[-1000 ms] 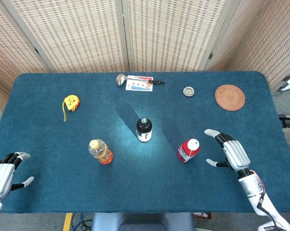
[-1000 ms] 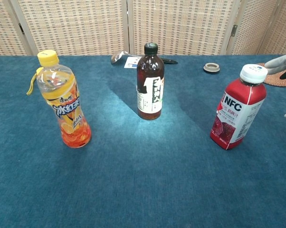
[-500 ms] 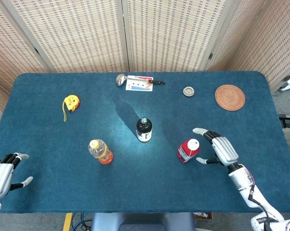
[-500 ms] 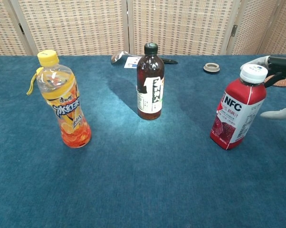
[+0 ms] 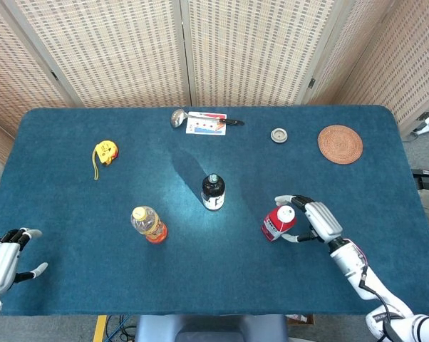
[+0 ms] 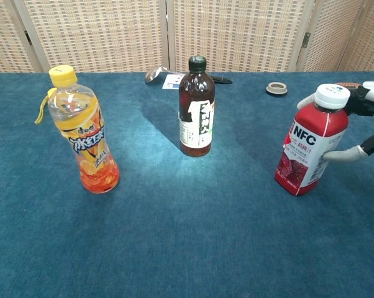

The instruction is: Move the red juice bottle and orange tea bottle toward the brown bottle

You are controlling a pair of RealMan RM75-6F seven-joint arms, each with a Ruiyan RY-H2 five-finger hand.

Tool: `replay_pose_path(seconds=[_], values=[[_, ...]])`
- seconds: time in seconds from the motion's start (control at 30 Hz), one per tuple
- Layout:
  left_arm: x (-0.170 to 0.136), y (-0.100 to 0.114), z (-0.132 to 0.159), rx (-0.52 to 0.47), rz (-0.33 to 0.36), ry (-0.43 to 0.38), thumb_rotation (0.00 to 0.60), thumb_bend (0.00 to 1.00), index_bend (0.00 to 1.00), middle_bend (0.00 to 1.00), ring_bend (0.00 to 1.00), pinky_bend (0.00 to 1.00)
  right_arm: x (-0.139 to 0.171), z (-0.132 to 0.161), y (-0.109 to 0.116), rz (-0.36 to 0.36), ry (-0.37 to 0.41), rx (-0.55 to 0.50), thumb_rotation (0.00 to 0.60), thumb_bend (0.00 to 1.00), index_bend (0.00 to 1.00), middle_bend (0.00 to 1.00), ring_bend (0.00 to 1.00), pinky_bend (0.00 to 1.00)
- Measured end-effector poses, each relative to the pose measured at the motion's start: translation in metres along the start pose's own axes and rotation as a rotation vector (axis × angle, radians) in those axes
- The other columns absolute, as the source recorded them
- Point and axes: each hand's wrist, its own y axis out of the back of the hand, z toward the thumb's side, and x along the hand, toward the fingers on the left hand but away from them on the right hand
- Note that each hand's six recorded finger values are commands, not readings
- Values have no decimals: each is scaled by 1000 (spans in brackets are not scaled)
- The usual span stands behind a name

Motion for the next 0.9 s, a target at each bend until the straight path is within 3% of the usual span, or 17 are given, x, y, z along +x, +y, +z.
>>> replay_pose_path(seconds=[0.3, 0.5, 0.9], values=[[0, 1, -2, -3, 3, 6, 600, 113, 595, 340, 275, 472, -8, -3, -9, 22, 1, -34, 600, 53, 333, 401, 321, 367], [0, 1, -2, -4, 3, 8, 600, 113, 595, 341, 276, 472, -10, -4, -10, 8, 3, -38, 600, 64, 465, 515, 470, 483], [0, 1, -2, -2, 4, 9, 600, 113, 596, 341, 276, 472, -12, 1, -1, -57, 34, -39, 600, 81, 509, 554, 508, 531]])
